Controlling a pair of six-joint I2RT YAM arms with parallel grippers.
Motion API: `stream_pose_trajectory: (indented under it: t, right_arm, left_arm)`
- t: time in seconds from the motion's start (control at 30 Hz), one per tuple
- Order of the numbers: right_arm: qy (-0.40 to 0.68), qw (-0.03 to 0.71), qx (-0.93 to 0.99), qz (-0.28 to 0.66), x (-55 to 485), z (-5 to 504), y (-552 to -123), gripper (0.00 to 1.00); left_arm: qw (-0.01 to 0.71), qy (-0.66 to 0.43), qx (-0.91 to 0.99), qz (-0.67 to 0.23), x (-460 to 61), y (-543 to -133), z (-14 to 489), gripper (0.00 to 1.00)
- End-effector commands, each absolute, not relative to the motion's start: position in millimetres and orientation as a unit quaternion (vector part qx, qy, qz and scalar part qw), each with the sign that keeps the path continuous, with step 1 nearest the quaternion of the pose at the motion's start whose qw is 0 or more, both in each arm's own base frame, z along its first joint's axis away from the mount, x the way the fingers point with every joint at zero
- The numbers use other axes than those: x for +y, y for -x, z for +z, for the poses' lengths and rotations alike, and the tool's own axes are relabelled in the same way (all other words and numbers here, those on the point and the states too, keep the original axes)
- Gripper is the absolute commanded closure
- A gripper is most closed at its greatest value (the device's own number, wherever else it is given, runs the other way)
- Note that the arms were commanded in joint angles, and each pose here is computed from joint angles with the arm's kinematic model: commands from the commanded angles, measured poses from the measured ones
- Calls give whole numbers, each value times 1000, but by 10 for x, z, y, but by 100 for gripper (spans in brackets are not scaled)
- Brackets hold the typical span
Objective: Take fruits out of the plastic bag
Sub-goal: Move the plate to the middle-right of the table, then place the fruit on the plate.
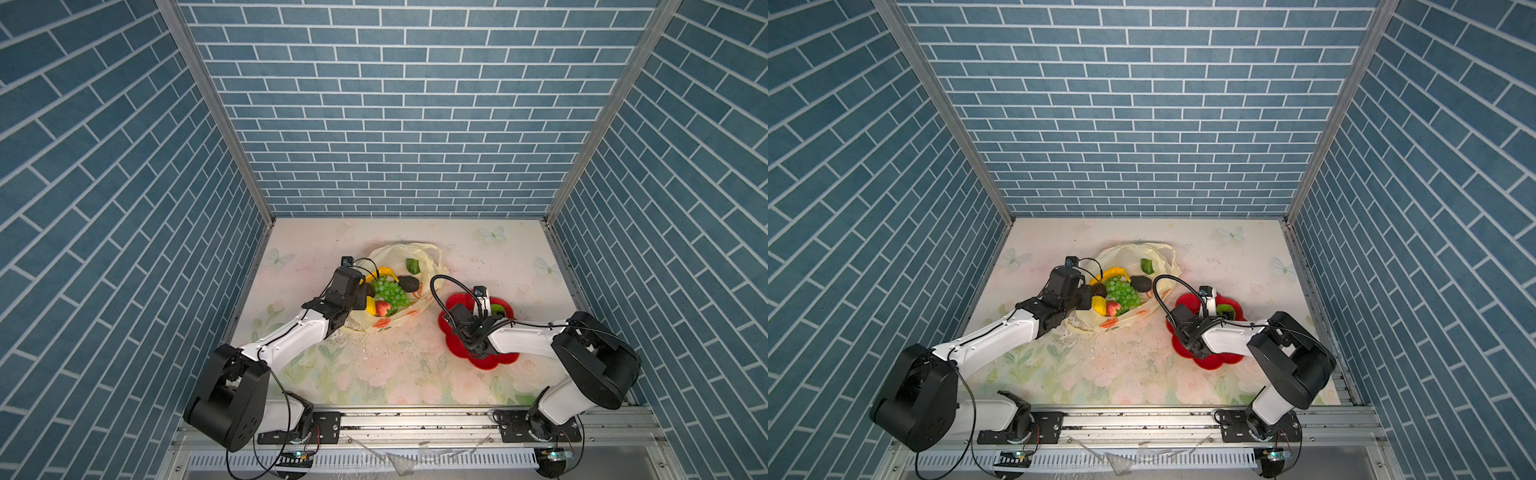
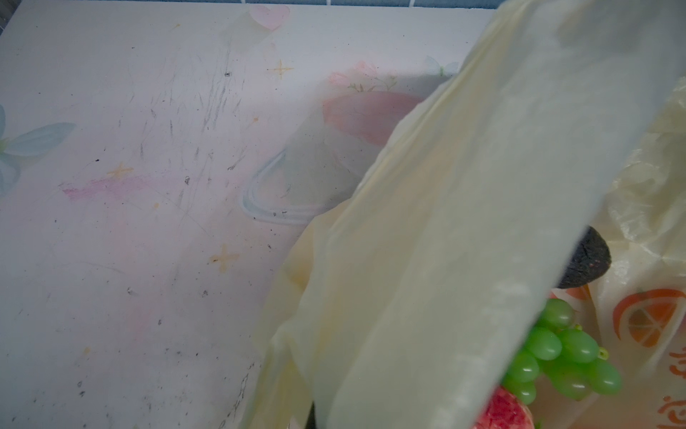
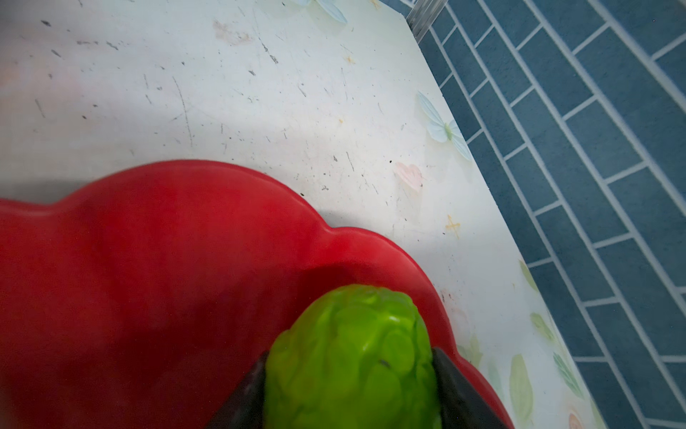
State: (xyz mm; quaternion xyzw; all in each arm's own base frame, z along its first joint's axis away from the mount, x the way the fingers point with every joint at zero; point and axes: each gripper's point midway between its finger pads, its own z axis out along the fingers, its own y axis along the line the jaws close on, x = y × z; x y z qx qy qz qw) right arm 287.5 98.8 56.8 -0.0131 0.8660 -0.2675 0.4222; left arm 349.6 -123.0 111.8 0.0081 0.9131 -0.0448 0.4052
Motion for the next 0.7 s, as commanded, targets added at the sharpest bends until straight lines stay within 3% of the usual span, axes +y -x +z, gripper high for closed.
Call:
stream_pose_trajectory:
  t: [0.0,0.67]
  right_arm:
    - [19,424,864,-269,1097,559,-2851,40]
    - [55,423,865,-265,1252,574,-2748,27]
  left_arm:
    - [404,-8,914,-35,-1190,-3492,1054,100]
    - [406,-8,913,-26,-1155,-3482,1073,100]
